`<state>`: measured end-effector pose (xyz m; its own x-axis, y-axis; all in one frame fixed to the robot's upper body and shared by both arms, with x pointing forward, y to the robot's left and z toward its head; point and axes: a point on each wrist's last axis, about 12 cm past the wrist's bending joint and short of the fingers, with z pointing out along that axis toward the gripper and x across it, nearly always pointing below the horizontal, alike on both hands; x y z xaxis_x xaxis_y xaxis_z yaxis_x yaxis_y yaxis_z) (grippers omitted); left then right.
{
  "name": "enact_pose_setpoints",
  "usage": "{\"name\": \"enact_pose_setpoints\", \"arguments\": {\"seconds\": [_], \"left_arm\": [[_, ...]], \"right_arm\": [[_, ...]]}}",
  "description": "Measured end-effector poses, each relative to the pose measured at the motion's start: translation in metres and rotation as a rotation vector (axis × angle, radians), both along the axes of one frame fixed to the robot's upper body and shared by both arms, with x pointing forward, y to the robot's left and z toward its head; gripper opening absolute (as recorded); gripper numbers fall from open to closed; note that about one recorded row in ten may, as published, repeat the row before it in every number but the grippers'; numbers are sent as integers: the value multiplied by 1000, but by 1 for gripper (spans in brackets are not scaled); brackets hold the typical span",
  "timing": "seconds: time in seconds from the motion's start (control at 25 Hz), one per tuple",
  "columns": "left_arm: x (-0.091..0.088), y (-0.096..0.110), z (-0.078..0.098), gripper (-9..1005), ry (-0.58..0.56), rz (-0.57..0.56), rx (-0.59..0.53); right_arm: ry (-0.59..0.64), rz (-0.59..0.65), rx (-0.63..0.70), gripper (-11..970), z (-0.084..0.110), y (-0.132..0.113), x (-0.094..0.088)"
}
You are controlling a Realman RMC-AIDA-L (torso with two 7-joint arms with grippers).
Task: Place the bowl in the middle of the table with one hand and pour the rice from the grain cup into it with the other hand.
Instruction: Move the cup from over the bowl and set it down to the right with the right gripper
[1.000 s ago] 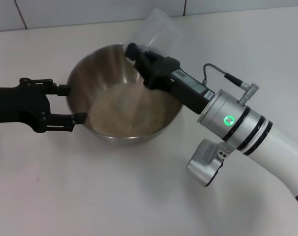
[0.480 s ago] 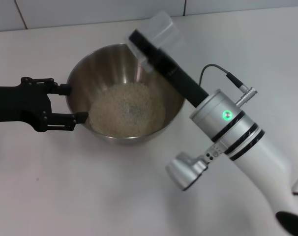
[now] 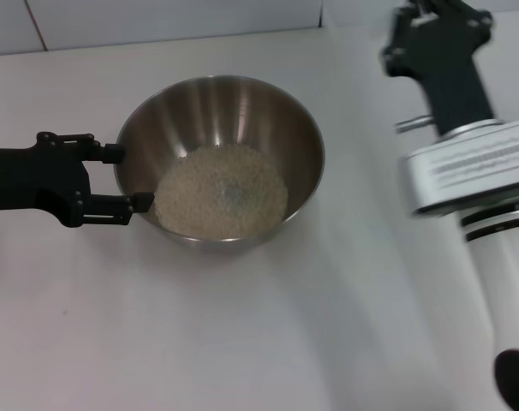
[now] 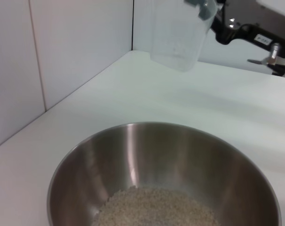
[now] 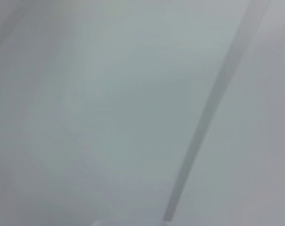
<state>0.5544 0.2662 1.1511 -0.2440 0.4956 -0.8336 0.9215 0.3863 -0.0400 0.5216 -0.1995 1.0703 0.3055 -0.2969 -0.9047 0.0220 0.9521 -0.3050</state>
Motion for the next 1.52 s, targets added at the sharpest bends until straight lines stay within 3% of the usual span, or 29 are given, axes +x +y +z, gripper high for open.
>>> {"name": "enact_pose_setpoints", "arguments": {"seconds": [0.04,0.16,0.36,0.72,1.52], "left_arm": [[0,0,0,802,0,0,0],[0,1,-1,802,-2,3,1],[-1,1,-3,802,7,5,-2],[1,-2,-8,802,22,3,-6],[2,-5,-8,802,17,-4,2]], "right_arm": [[0,0,0,67,0,0,0],[78,16,136,75,-16,-30,12],[298,78,226,88,-39,-53,38],[480,216,135,111,-47,-38,58],[551,261,58,161,-66,-37,37]]}}
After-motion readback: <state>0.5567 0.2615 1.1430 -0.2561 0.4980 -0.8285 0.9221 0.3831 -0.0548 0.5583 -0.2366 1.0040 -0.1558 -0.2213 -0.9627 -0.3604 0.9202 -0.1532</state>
